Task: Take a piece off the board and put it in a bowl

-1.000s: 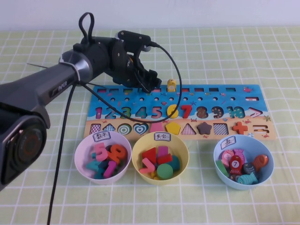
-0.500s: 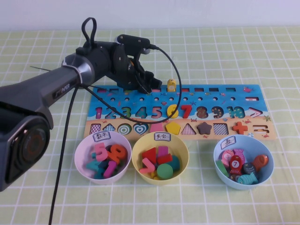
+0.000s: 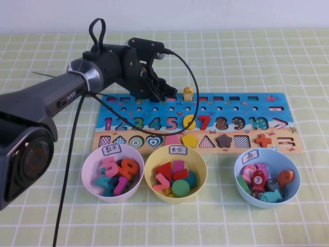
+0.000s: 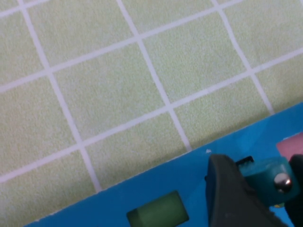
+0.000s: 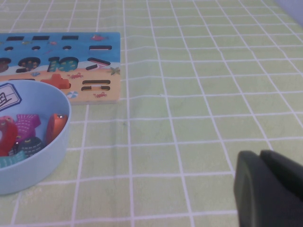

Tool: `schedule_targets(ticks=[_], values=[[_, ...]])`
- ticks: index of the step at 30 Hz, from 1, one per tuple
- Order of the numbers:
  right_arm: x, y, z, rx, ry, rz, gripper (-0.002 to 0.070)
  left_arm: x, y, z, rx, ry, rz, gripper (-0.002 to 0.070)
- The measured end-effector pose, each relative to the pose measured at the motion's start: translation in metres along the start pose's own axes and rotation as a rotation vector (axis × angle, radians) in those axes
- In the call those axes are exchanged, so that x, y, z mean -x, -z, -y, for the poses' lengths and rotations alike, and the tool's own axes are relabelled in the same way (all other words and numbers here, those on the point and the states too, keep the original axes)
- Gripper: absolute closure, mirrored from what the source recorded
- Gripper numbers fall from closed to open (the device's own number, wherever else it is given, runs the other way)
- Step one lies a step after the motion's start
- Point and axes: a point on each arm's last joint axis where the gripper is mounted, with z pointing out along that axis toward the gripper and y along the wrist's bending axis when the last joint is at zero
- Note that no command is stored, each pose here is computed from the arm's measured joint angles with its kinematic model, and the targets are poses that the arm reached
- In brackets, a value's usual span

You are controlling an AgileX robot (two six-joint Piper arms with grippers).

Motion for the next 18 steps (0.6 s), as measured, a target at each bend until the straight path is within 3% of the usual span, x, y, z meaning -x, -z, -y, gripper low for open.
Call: schedule_targets(ticks=[12, 18], values=[[0.0, 0.0, 0.0, 0.0, 0.0, 0.0, 0.0694, 0.016, 0.031, 0.002, -0.002, -0.019, 0.047, 0.047], [0.0, 0.0, 0.0, 0.0, 0.0, 0.0, 0.0694, 0.019, 0.057, 0.009, -0.012, -0.125, -0.017, 0.047]])
